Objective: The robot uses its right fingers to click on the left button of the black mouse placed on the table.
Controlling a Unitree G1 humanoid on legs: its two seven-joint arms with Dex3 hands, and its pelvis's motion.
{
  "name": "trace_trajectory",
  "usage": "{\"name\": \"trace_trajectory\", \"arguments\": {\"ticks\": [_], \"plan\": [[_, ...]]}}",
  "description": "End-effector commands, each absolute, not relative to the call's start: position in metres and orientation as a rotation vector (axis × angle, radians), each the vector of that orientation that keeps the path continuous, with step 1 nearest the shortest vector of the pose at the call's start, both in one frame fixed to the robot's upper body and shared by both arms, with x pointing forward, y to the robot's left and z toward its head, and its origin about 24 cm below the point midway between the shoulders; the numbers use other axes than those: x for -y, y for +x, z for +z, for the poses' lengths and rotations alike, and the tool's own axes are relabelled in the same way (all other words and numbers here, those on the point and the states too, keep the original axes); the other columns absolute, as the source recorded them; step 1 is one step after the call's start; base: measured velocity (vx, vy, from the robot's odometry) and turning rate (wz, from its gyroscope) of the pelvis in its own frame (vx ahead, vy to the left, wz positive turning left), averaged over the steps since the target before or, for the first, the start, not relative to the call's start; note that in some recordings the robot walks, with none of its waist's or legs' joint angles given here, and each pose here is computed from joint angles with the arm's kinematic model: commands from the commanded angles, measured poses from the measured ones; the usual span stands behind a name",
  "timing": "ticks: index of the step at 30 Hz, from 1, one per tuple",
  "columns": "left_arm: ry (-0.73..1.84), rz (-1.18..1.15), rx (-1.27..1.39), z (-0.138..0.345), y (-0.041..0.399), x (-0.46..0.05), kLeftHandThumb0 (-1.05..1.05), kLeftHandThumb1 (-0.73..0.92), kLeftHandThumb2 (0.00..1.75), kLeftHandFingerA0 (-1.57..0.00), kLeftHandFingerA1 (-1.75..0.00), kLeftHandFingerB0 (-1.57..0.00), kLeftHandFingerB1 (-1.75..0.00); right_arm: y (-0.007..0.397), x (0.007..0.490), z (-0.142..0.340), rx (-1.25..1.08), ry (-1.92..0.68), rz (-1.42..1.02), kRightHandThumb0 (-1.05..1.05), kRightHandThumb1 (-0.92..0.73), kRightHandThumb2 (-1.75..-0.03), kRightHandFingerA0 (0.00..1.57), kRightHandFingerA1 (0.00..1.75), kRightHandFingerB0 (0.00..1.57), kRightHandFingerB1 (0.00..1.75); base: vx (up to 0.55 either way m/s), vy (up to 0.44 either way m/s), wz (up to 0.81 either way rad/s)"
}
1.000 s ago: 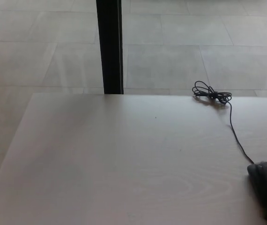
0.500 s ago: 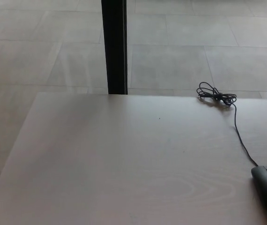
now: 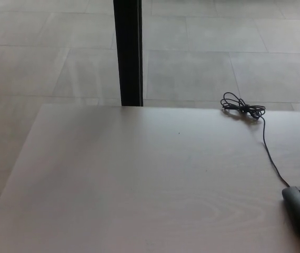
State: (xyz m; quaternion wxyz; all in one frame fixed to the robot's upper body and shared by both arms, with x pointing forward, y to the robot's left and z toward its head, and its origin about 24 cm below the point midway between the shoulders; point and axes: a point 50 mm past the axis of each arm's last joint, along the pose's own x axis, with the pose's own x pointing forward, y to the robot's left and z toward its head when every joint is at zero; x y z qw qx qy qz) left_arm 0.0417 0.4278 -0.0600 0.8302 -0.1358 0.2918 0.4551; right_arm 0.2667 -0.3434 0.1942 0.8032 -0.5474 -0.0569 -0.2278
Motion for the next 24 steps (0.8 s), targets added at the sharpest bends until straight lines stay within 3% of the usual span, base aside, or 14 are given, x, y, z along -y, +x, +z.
{"name": "trace_trajectory", "arguments": {"ticks": [1,2,4,6,8,9,11,13,14,15,18,19,20,24], "plan": [[-0.256,0.980,-0.628,-0.057,0.036,-0.431,-0.85,0.92,0.80,-0.62,-0.53,-0.47,-0.42,0.149,0.458,0.133,-0.034,-0.187,-1.076,-0.80,-0.82,-0.65,0.84,1.17,0.15,0.52,0.00,0.000,0.00],[-0.271,0.986,-0.622,-0.058,0.035,-0.431,-0.84,0.92,0.77,-0.62,-0.57,-0.46,-0.44,0.145,0.459,0.126,-0.059,-0.186,-1.096,-0.77,-0.81,-0.64,1.01,1.53,0.13,0.50,0.00,0.000,0.00],[-0.287,0.990,-0.611,-0.059,0.035,-0.429,-0.83,0.92,0.77,-0.64,-0.56,-0.46,-0.43,0.131,0.463,0.106,-0.133,-0.175,-1.164,-0.78,-0.80,-0.64,1.07,1.60,0.14,0.50,0.00,0.000,0.00],[-0.273,0.970,-0.620,-0.060,0.035,-0.428,-0.82,0.92,0.79,-0.58,-0.56,-0.44,-0.43,0.117,0.465,0.078,-0.147,-0.047,-1.244,-0.73,-0.59,-0.96,0.84,0.92,0.09,0.53,0.00,0.000,0.00],[-0.263,0.980,-0.629,-0.061,0.035,-0.428,-0.83,0.92,0.77,-0.63,-0.56,-0.48,-0.43,0.110,0.462,0.064,-0.174,0.000,-1.260,-0.71,-0.62,-0.95,0.81,1.06,0.08,0.53,0.00,0.000,0.00],[-0.259,0.983,-0.633,-0.061,0.036,-0.428,-0.84,0.92,0.79,-0.62,-0.57,-0.43,-0.43,0.106,0.460,0.055,-0.195,0.033,-1.267,-0.66,-0.79,-0.62,0.69,0.94,0.12,0.48,0.00,0.000,0.00],[-0.262,0.980,-0.634,-0.061,0.036,-0.427,-0.83,0.92,0.76,-0.65,-0.55,-0.47,-0.42,0.102,0.459,0.045,-0.221,0.066,-1.295,-0.67,-0.61,-0.93,0.69,0.81,0.12,0.53,0.00,0.000,0.00],[-0.269,0.985,-0.626,-0.061,0.036,-0.427,-0.83,0.92,0.75,-0.65,-0.57,-0.47,-0.42,0.099,0.456,0.032,-0.268,0.088,-1.305,-0.59,-0.75,-0.62,0.72,0.98,0.15,0.46,0.00,0.000,0.00],[-0.275,0.984,-0.622,-0.061,0.036,-0.428,-0.83,0.92,0.75,-0.65,-0.58,-0.46,-0.42,0.097,0.455,0.028,-0.282,0.087,-1.303,-0.64,-0.59,-0.90,0.66,0.84,0.13,0.53,0.00,0.000,0.00],[-0.282,0.984,-0.618,-0.060,0.035,-0.428,-0.79,0.92,0.71,-0.64,-0.59,-0.45,-0.44,0.094,0.451,0.020,-0.305,0.074,-1.290,-0.61,-0.71,-0.61,0.53,0.72,0.16,0.51,0.00,0.000,0.00],[-0.243,0.964,-0.627,-0.059,0.033,-0.429,-0.77,0.92,0.72,-0.58,-0.60,-0.42,-0.44,0.092,0.446,0.012,-0.318,0.074,-1.268,-0.58,-0.71,-0.61,0.51,0.63,0.15,0.49,0.00,0.000,0.00],[-0.261,0.979,-0.631,-0.059,0.033,-0.430,-0.76,0.92,0.68,-0.56,-0.59,-0.44,-0.44,0.090,0.442,0.008,-0.337,0.063,-1.259,-0.60,-0.56,-0.89,0.47,0.66,0.13,0.53,0.00,0.000,0.00],[-0.260,0.983,-0.627,-0.059,0.033,-0.430,-0.75,0.92,0.68,-0.55,-0.59,-0.43,-0.45,0.088,0.442,0.006,-0.346,0.042,-1.259,-0.53,-0.69,-0.60,0.51,0.58,0.17,0.47,0.00,0.000,0.00],[-0.240,0.980,-0.641,-0.059,0.032,-0.430,-0.68,0.81,0.63,-0.65,-0.59,-0.37,-0.43,0.080,0.440,0.000,-0.362,0.011,-1.272,-0.50,-0.65,-0.59,0.63,0.68,0.24,0.49,0.00,0.000,0.00]]}}
